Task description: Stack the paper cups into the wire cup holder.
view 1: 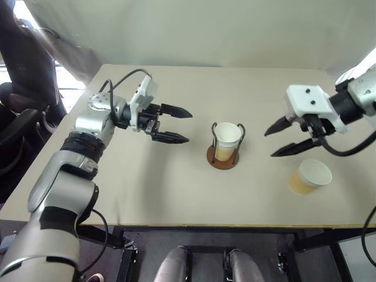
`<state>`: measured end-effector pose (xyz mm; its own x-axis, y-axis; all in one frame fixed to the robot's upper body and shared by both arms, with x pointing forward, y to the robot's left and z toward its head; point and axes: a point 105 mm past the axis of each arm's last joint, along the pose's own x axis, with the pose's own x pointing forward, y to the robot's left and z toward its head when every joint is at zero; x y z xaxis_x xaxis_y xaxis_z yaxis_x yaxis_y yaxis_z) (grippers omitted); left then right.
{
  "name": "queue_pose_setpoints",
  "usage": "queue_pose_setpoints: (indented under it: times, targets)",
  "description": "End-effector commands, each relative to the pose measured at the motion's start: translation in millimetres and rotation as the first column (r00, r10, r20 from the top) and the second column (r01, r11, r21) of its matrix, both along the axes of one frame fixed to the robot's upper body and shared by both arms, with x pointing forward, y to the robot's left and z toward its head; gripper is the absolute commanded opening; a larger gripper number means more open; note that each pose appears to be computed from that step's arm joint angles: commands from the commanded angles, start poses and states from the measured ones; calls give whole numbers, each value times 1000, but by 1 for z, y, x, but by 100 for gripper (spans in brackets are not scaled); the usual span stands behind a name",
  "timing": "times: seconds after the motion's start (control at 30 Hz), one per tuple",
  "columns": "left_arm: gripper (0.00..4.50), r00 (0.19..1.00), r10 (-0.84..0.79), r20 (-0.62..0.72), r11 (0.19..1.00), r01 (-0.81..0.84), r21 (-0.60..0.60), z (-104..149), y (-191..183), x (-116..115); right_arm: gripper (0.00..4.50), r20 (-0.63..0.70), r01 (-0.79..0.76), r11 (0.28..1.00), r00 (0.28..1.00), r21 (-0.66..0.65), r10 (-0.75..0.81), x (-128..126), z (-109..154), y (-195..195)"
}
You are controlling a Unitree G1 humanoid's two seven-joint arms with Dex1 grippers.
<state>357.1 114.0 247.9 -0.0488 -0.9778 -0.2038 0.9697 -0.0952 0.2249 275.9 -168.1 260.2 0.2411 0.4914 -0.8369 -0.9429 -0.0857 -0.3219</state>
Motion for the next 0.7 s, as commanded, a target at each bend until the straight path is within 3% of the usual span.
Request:
queue_pose_setpoints:
  times: [0.03, 0.27, 0.7]
  targets:
    - [450, 997, -65, 35, 998, 65, -7, 19, -6, -8, 259, 68, -6, 994, 998, -106, 13, -2, -3, -17]
    - [450, 997, -65, 41, 998, 65, 5, 20, -5, -9, 259, 63, 43, 970, 998, -238, -29, 4, -26, -54]
    - [450, 999, -13, 41, 1000, 12, 20, 9, 7, -2, 259, 19, 63, 941, 998, -333, -60, -3, -43, -89]
